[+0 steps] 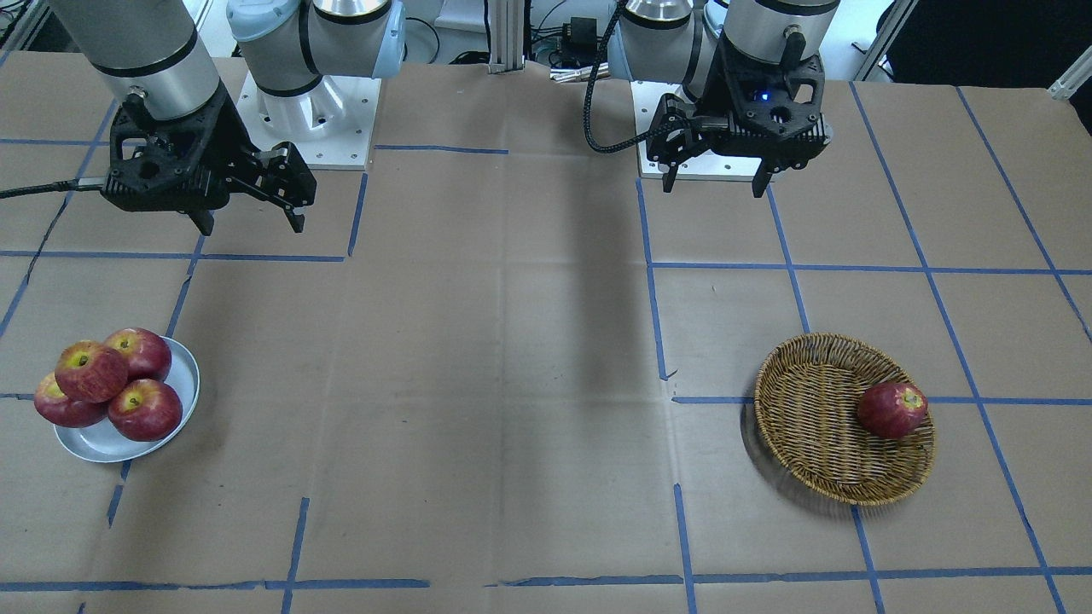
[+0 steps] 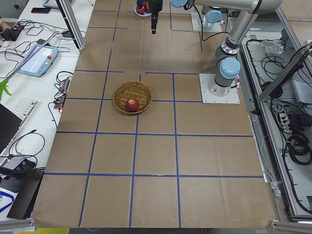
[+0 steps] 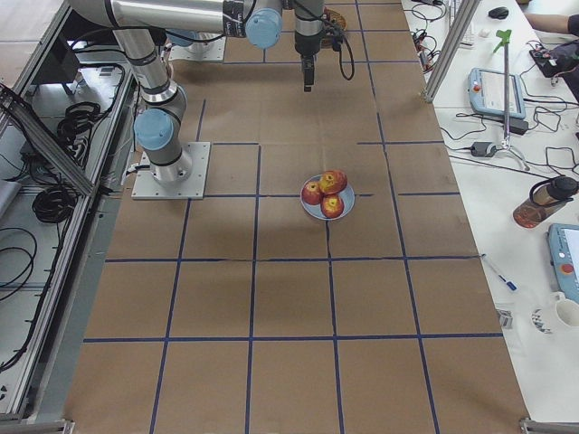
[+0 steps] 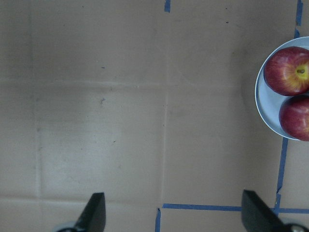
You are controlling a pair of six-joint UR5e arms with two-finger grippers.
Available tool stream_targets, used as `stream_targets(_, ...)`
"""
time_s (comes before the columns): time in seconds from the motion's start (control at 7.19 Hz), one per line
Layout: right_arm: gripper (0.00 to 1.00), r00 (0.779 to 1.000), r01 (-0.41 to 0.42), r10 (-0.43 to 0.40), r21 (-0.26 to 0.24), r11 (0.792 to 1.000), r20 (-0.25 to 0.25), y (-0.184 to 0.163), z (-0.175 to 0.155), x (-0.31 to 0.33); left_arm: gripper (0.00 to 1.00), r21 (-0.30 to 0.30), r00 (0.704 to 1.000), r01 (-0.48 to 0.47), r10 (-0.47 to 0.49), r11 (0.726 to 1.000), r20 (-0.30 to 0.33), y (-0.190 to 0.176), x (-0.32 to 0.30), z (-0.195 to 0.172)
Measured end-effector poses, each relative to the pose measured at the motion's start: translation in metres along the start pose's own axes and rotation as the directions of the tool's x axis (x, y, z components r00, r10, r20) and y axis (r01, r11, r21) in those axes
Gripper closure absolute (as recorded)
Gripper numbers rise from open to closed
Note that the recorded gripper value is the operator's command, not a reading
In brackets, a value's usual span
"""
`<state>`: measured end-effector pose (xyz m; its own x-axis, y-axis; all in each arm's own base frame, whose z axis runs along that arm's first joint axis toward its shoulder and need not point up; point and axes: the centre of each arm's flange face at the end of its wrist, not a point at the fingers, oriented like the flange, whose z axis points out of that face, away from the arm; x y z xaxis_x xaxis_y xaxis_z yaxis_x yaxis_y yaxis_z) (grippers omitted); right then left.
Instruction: Transfer apple from basket to plate
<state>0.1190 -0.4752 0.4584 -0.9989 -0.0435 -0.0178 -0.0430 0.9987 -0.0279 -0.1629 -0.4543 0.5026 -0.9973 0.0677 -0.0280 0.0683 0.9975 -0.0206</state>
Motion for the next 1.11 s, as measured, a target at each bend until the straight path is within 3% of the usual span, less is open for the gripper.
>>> stream_targets(1.11,0.00,1.000,0.006,-0.006,0.011,1.000,0.002,0.0051,-0.0062,-0.0041,0.01,-0.002,1.000,-0.001,0.001,1.000,0.000,-0.0012,0.0004,0.0010)
